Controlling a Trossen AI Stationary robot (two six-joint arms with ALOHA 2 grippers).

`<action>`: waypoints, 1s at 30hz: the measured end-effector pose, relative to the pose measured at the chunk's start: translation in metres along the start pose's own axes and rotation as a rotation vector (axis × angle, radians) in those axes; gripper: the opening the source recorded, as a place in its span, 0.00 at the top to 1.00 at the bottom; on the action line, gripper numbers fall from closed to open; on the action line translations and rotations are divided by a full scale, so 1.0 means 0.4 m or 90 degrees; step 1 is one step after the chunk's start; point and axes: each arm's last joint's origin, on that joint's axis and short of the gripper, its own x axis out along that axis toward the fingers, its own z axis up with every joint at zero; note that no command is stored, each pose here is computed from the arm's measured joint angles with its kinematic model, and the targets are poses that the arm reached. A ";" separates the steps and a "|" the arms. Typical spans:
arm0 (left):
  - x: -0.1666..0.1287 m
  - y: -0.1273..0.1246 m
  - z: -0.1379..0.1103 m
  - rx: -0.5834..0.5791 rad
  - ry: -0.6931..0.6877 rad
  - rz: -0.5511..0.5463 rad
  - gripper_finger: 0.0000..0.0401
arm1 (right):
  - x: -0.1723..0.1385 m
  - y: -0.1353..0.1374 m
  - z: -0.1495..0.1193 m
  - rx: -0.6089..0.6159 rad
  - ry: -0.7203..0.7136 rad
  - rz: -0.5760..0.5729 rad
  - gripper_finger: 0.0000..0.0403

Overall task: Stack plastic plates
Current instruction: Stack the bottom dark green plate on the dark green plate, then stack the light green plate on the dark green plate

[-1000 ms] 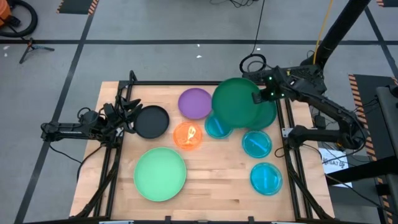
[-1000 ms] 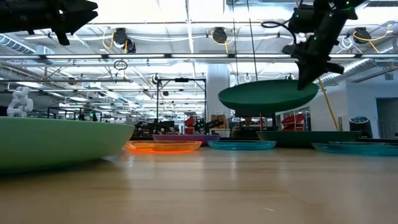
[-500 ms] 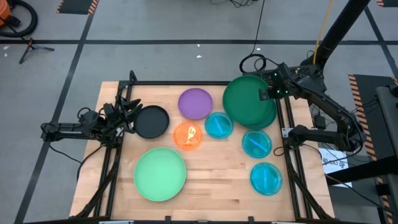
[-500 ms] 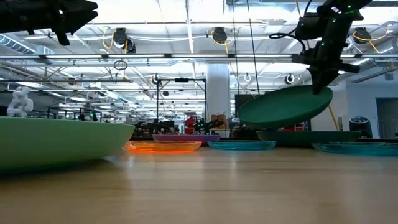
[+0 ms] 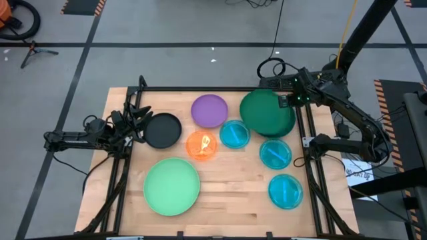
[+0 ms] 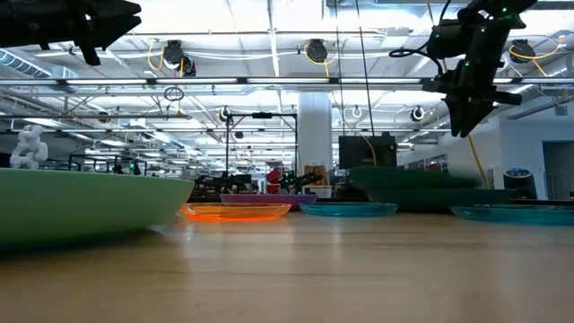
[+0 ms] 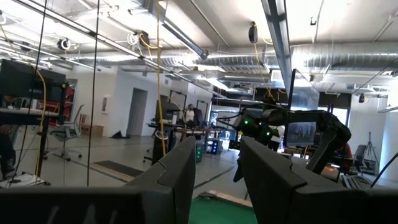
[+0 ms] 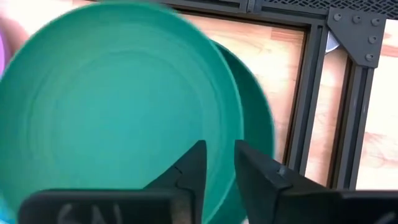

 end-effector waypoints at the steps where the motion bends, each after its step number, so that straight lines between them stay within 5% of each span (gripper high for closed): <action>1: 0.000 0.000 0.000 0.000 0.000 0.000 0.67 | 0.000 0.000 0.000 0.002 0.000 0.000 0.78; 17: 0.000 0.001 0.000 0.002 0.001 0.011 0.67 | -0.004 0.041 -0.014 -0.075 0.000 0.046 0.74; 22: 0.000 0.001 -0.003 -0.015 0.007 0.009 0.67 | 0.011 0.094 -0.057 -0.167 -0.050 0.114 0.74; 30: -0.001 -0.011 -0.002 -0.053 0.005 -0.091 0.67 | 0.034 0.153 -0.166 -0.283 -0.186 0.285 0.74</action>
